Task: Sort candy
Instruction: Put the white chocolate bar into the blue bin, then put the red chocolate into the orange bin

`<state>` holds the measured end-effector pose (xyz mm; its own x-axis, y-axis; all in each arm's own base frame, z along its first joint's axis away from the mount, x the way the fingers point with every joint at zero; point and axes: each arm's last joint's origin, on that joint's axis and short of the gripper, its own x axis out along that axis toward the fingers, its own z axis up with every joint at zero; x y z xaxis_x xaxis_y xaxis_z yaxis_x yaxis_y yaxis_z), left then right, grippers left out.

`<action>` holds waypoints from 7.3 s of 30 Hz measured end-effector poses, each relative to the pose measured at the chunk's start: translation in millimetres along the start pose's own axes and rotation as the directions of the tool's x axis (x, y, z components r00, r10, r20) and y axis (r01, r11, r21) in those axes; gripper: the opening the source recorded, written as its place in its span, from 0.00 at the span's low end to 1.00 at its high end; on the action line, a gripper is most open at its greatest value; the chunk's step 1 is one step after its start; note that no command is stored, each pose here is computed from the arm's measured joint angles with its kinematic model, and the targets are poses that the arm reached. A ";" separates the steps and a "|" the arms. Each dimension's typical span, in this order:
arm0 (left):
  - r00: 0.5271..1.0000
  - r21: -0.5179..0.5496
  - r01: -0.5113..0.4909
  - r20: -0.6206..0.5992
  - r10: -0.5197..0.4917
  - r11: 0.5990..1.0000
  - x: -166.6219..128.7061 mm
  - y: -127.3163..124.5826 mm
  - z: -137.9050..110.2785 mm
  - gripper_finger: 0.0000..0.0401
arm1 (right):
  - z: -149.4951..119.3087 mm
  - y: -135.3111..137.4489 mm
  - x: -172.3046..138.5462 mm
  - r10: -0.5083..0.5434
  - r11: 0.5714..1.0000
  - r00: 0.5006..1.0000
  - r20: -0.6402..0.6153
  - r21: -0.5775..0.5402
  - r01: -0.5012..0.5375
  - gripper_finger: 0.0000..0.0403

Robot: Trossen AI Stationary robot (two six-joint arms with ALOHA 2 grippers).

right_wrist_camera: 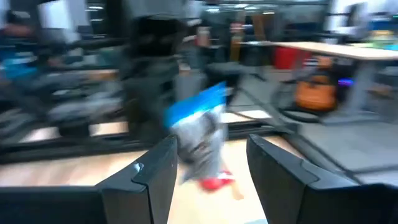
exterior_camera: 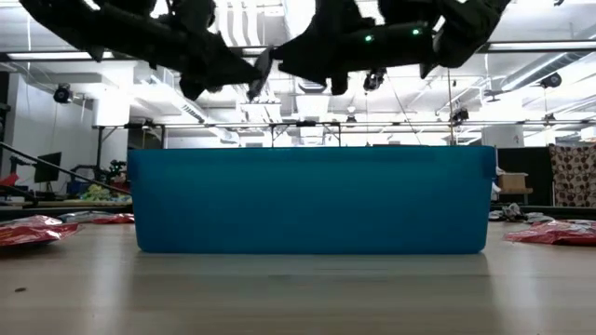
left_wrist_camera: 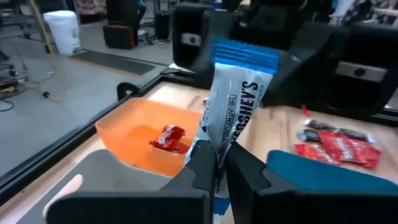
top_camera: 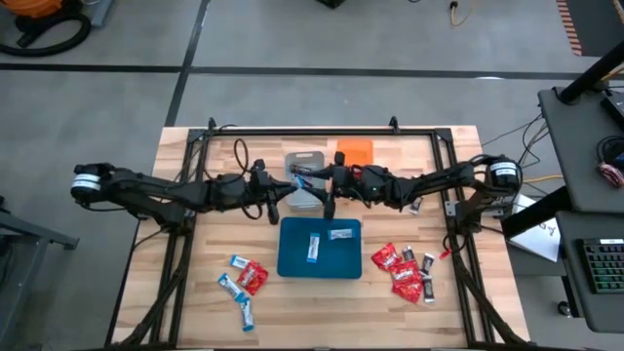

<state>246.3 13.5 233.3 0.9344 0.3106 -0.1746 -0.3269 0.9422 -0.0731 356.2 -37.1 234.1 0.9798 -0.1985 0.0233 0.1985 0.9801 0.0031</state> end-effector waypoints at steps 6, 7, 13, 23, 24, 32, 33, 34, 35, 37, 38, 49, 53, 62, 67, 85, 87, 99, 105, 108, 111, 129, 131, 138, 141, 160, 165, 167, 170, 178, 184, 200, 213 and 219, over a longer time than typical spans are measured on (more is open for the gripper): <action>0.996 0.009 -0.085 -0.037 0.085 0.996 15.9 -1.4 -9.9 0.00 | -8.8 0.0 3.5 -0.053 0.999 0.998 -0.028 0.011 0.053 0.45; 0.995 0.013 -0.086 -0.044 0.086 0.996 18.4 -2.0 -11.4 0.00 | -8.7 0.1 3.8 -0.053 0.998 0.998 -0.024 0.018 0.053 0.45; 0.994 0.030 -0.087 -0.064 0.089 0.996 28.4 -5.0 -12.7 0.01 | -9.3 -0.7 3.9 -0.079 0.997 0.996 -0.029 0.020 0.079 0.45; 0.995 0.022 -0.086 -0.043 0.086 0.996 30.9 -6.5 -5.7 0.01 | -13.9 -0.7 5.1 -0.080 0.995 0.995 -0.052 0.049 0.082 0.34; 0.995 0.022 -0.086 -0.044 0.087 0.996 31.0 -6.4 -5.8 0.01 | -14.1 -0.7 5.2 -0.080 0.995 0.995 -0.053 0.049 0.082 0.30; 0.995 0.003 -0.087 -0.046 0.087 0.996 31.2 -6.4 -6.2 0.02 | -13.9 -0.4 4.5 -0.073 0.997 0.995 -0.064 0.035 0.075 0.06; 0.995 0.003 -0.086 -0.046 0.086 0.996 31.2 -6.5 -6.2 0.03 | -13.5 -0.4 4.3 -0.073 0.997 0.995 -0.064 0.034 0.075 0.06; 0.995 0.003 -0.085 -0.046 0.085 0.996 31.2 -6.6 -6.2 0.04 | -12.7 -0.5 3.8 -0.072 0.997 0.995 -0.067 0.032 0.075 0.06; 0.995 0.003 -0.084 -0.047 0.084 0.996 31.2 -6.6 -6.2 0.06 | -11.7 -0.5 3.3 -0.072 0.997 0.995 -0.068 0.029 0.074 0.06; 0.995 0.004 -0.083 -0.049 0.083 0.997 30.6 -6.5 -6.0 0.10 | -8.9 -0.6 1.5 -0.068 0.997 0.995 -0.077 0.026 0.070 0.06; 0.995 0.007 -0.084 -0.055 0.084 0.996 30.2 -6.6 -6.3 0.13 | -7.2 -0.8 0.2 -0.069 0.997 0.994 -0.084 0.024 0.071 0.06; 0.966 0.048 -0.109 -0.231 0.117 0.993 12.8 -2.1 -2.1 0.32 | 18.2 3.3 -27.7 0.175 0.985 0.954 -0.243 0.041 -0.171 0.06; 0.935 0.070 -0.123 -0.327 0.139 0.990 3.8 -0.4 6.8 0.33 | 13.8 12.3 -45.2 0.369 0.928 0.838 -0.402 0.106 -0.358 0.06; 0.847 0.098 -0.163 -0.497 0.190 0.982 -8.8 1.8 19.9 0.33 | -12.8 33.0 -63.4 0.420 0.904 0.642 -0.641 0.236 -0.356 0.09; 0.784 0.108 -0.194 -0.580 0.221 0.975 -15.5 3.4 24.1 0.33 | -20.1 41.7 -62.5 0.434 0.897 0.615 -0.658 0.256 -0.359 0.10; 0.730 0.091 -0.256 -0.635 0.254 0.962 -14.4 4.5 17.4 0.33 | -23.1 41.9 -66.5 0.361 0.932 0.608 -0.707 0.257 -0.255 0.46; 0.711 0.089 -0.274 -0.651 0.264 0.957 -14.3 5.3 14.8 0.34 | -21.5 41.5 -68.4 0.360 0.932 0.604 -0.711 0.258 -0.253 0.48; 0.462 0.209 -0.443 -0.780 0.422 0.872 0.6 13.5 -24.6 0.44 | 3.9 36.9 -83.6 0.365 0.930 0.641 -0.675 0.227 -0.290 0.49; 0.208 0.306 -0.584 -0.839 0.503 0.752 10.8 35.1 -54.0 0.47 | 9.3 35.1 -84.8 0.323 0.943 0.677 -0.661 0.167 -0.287 0.49; 0.129 0.351 -0.589 -0.848 0.514 0.728 18.9 44.0 -68.0 0.47 | 9.8 35.0 -84.3 0.317 0.944 0.684 -0.657 0.150 -0.293 0.49; 0.068 0.390 -0.580 -0.852 0.519 0.716 23.9 50.4 -78.8 0.47 | 10.7 35.2 -83.5 0.319 0.944 0.692 -0.648 0.150 -0.295 0.49; -0.046 0.422 -0.596 -0.867 0.496 0.683 13.5 72.9 -103.5 0.47 | 7.8 34.9 -81.8 0.298 0.949 0.696 -0.653 0.125 -0.289 0.49; -0.040 0.421 -0.588 -0.868 0.496 0.690 13.6 72.9 -104.1 0.47 | 7.4 34.9 -81.6 0.298 0.949 0.695 -0.654 0.124 -0.290 0.49; -0.015 0.411 -0.576 -0.869 0.494 0.706 13.8 73.0 -104.6 0.42 | 9.2 35.2 -80.3 0.301 0.948 0.709 -0.637 0.123 -0.293 0.49; -0.003 0.404 -0.578 -0.870 0.494 0.709 12.7 73.2 -107.8 0.35 | 9.1 35.2 -80.3 0.301 0.948 0.709 -0.638 0.123 -0.292 0.49; 0.056 0.435 -0.609 -0.810 0.584 0.663 11.0 75.7 -104.0 0.00 | 10.1 35.4 -79.5 0.303 0.948 0.717 -0.627 0.123 -0.294 0.48; 0.128 0.394 -0.617 -0.804 0.580 0.681 6.8 71.0 -89.7 0.00 | 10.2 35.4 -79.4 0.303 0.948 0.718 -0.627 0.123 -0.294 0.48; 0.169 0.368 -0.622 -0.799 0.577 0.691 4.3 68.3 -82.2 0.00 | 10.3 35.5 -79.4 0.304 0.948 0.718 -0.626 0.123 -0.294 0.48; 0.238 0.325 -0.626 -0.786 0.571 0.709 -0.7 64.2 -69.3 0.00 | 10.3 35.5 -79.3 0.304 0.948 0.719 -0.625 0.123 -0.294 0.48; 0.479 0.209 -0.585 -0.691 0.541 0.784 -12.1 48.9 -34.7 0.00 | 10.2 35.6 -79.0 0.305 0.947 0.725 -0.617 0.121 -0.296 0.48; 0.629 0.142 -0.530 -0.596 0.500 0.836 -23.0 37.8 -11.6 0.00 | 6.0 35.6 -78.7 0.311 0.945 0.748 -0.587 0.103 -0.311 0.48; 0.701 0.129 -0.449 -0.563 0.438 0.884 -33.1 21.4 -4.2 0.00 | 4.7 34.6 -77.6 0.290 0.951 0.779 -0.556 0.072 -0.302 0.48; 0.693 0.177 -0.305 -0.632 0.346 0.936 -22.9 17.3 -19.1 0.00 | 4.4 34.5 -77.7 0.290 0.951 0.778 -0.557 0.072 -0.302 0.48; 0.787 0.173 0.052 -0.614 0.066 0.983 -20.6 17.3 -41.6 0.00 | 3.8 34.5 -77.9 0.289 0.951 0.778 -0.558 0.072 -0.302 0.48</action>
<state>215.5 18.2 194.8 0.6265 0.2299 -0.7447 -0.2479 0.9647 0.0893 286.6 12.2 236.2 0.8327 0.1284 -0.5386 -0.1092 0.9917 0.0676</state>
